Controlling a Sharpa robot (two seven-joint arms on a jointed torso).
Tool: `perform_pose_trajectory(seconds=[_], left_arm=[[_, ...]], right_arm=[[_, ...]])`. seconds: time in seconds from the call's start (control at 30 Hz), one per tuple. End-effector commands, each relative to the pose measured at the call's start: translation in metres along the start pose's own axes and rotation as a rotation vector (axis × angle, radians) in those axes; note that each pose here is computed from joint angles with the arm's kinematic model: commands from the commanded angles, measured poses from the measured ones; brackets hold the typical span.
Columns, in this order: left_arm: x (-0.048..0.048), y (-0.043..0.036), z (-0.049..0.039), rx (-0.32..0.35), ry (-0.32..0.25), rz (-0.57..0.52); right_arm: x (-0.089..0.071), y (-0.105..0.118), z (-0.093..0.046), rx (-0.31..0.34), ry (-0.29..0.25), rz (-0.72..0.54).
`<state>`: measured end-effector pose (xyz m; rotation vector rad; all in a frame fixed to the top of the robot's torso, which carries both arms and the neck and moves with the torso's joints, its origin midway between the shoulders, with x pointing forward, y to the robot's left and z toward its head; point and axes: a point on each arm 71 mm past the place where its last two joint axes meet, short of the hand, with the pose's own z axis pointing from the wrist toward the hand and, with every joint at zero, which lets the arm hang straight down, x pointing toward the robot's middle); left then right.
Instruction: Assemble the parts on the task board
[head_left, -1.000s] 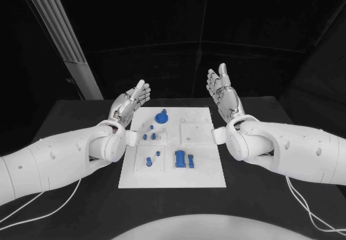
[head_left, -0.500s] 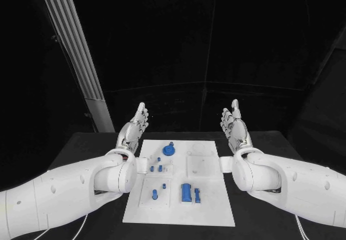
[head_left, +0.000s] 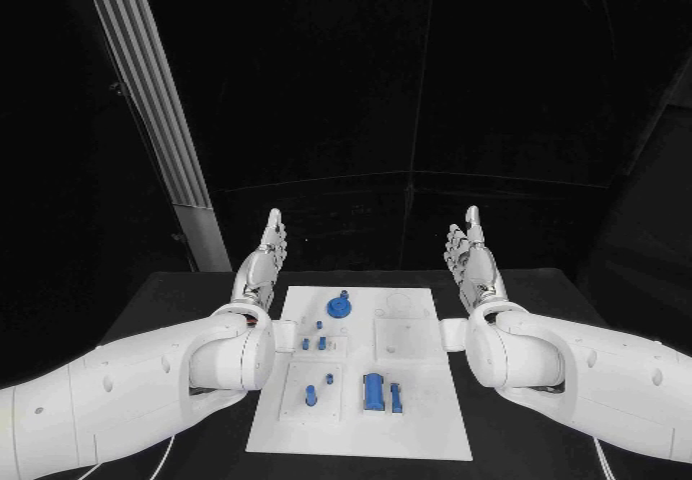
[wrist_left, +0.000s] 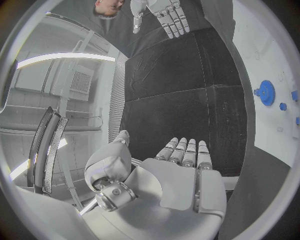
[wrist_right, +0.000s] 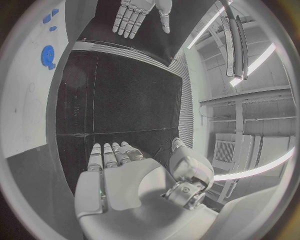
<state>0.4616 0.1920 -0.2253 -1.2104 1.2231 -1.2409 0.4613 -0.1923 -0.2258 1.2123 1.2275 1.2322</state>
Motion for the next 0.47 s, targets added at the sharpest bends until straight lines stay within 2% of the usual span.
perform_pose_trajectory(seconds=[0.03, 0.47], left_arm=[[-0.0005, -0.0011, 0.0001, 0.002, -0.01, 0.007], [-0.0005, -0.0011, 0.0001, 0.002, -0.01, 0.007]], right_arm=[[-0.0002, 0.0016, 0.0005, -0.007, -0.007, -0.002], [-0.0002, 0.0016, 0.0005, -0.007, -0.007, -0.002]])
